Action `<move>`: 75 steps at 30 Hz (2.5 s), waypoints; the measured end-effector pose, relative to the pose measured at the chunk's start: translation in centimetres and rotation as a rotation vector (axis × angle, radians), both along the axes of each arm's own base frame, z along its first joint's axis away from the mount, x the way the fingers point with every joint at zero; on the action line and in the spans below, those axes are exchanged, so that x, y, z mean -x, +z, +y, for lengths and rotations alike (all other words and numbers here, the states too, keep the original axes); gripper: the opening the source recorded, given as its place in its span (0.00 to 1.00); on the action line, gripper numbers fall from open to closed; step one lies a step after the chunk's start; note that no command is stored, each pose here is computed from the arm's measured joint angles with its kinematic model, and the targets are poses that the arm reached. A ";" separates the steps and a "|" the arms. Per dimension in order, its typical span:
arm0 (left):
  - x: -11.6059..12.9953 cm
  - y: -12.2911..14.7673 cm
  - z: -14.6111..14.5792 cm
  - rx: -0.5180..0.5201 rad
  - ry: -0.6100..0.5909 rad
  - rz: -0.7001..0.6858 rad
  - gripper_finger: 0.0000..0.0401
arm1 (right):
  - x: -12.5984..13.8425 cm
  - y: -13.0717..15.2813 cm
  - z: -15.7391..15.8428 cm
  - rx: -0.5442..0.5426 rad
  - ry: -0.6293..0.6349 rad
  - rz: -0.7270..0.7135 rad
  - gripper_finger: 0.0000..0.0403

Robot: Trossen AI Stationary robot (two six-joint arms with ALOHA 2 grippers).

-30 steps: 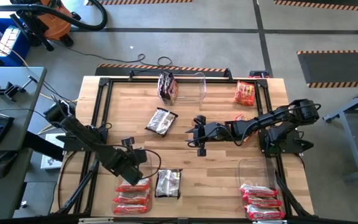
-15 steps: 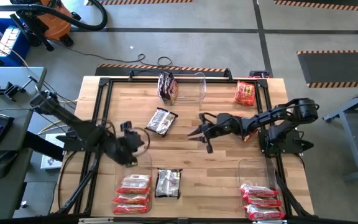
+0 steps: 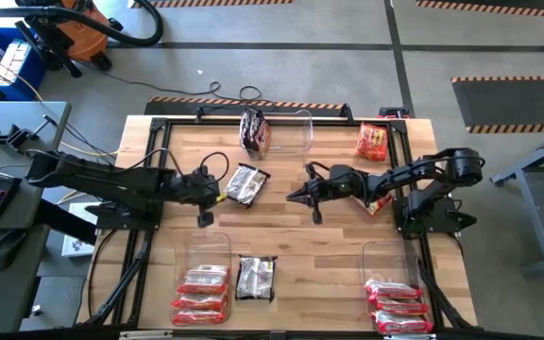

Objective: Sort Maruchan noodles
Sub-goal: Put the top black noodle pack into the top transparent bin

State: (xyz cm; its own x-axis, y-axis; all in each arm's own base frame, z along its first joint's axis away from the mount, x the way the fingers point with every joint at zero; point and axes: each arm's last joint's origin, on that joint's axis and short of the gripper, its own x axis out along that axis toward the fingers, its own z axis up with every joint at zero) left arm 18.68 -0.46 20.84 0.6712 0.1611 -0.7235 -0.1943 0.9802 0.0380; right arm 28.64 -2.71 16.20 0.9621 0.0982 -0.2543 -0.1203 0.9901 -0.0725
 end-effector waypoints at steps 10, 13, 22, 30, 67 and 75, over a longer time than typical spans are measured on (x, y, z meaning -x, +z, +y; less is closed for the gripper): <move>-1.2 -2.8 2.0 -0.094 -0.025 0.199 0.27 | 0.5 0.0 -3.2 0.018 -0.127 0.001 0.00; -1.9 -3.9 2.5 -0.091 -0.007 0.237 0.33 | 0.4 0.4 -4.3 0.032 -0.156 -0.006 0.00; -4.3 -7.4 3.1 -0.194 0.007 0.314 0.46 | 0.3 0.8 -5.4 0.087 -0.134 -0.003 0.00; -5.3 -8.3 3.4 -0.284 -0.017 0.312 0.33 | 0.4 0.4 -5.4 0.030 -0.148 0.033 0.00; -6.0 -6.4 0.9 0.030 0.132 0.041 0.24 | -1.8 1.1 0.5 0.171 -0.312 0.166 0.70; -6.9 -7.6 0.8 0.116 0.208 0.015 0.41 | -1.8 1.1 0.3 0.174 -0.318 0.164 0.70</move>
State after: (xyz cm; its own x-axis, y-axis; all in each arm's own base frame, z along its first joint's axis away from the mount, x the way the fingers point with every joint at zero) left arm 25.60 0.29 13.21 0.6211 0.2100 -0.7550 -0.3931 0.9169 -0.0684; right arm 30.41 -2.38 17.29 0.8831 -0.2561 -0.3932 0.1663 0.9544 -0.2480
